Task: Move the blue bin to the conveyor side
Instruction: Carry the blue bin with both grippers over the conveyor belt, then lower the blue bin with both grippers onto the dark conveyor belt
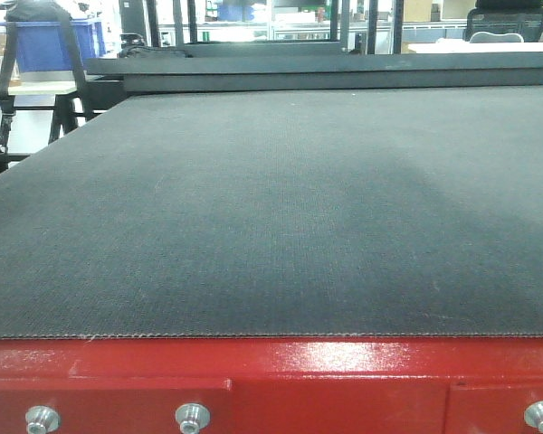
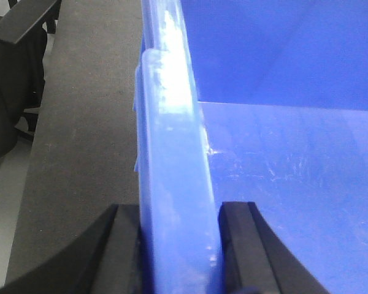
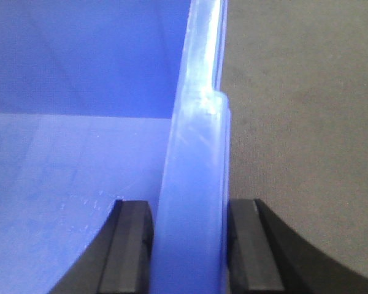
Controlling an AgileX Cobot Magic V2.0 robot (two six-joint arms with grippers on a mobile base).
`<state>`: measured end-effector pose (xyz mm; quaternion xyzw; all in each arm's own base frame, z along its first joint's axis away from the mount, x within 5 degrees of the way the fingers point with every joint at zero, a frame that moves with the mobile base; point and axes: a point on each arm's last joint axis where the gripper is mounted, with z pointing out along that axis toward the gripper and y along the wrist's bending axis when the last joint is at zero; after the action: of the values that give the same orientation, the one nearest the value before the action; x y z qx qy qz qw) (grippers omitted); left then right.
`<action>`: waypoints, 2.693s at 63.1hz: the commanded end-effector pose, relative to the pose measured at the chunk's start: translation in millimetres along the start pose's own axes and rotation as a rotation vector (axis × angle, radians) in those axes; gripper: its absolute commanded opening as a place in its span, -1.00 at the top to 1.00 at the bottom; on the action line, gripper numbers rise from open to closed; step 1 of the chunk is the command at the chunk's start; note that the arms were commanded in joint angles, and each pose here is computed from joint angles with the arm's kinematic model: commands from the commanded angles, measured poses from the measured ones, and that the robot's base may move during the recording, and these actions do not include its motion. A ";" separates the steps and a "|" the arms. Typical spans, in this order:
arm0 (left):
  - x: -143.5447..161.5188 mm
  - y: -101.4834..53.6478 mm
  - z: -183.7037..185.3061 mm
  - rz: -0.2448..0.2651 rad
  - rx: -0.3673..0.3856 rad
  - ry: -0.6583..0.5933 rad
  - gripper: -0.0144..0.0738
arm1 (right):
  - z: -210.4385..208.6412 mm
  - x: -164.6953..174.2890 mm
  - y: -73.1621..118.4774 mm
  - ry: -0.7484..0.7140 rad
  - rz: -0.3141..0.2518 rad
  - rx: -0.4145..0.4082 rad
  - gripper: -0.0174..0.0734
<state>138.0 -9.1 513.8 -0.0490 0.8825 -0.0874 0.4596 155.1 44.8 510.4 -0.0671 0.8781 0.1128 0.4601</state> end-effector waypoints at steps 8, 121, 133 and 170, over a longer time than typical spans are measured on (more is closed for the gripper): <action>-9.0 1.9 -11.5 0.037 -0.029 -0.137 0.72 | -13.5 -12.3 -5.7 -0.165 -0.051 0.066 0.79; -1.8 42.0 268.0 0.004 -0.071 -0.124 0.72 | 258.0 -1.8 -25.2 -0.128 -0.093 0.077 0.79; 2.7 31.6 280.5 0.017 -0.044 -0.114 0.72 | 267.6 8.5 -27.0 -0.099 -0.093 0.078 0.79; 14.5 15.1 297.9 0.098 -0.025 -0.059 0.72 | 272.2 12.0 -43.3 -0.115 -0.073 0.110 0.79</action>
<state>369.0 -25.5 315.6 -0.0166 0.8996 -0.0436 0.4342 371.0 73.0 322.6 -0.0609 0.8900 0.0462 0.4495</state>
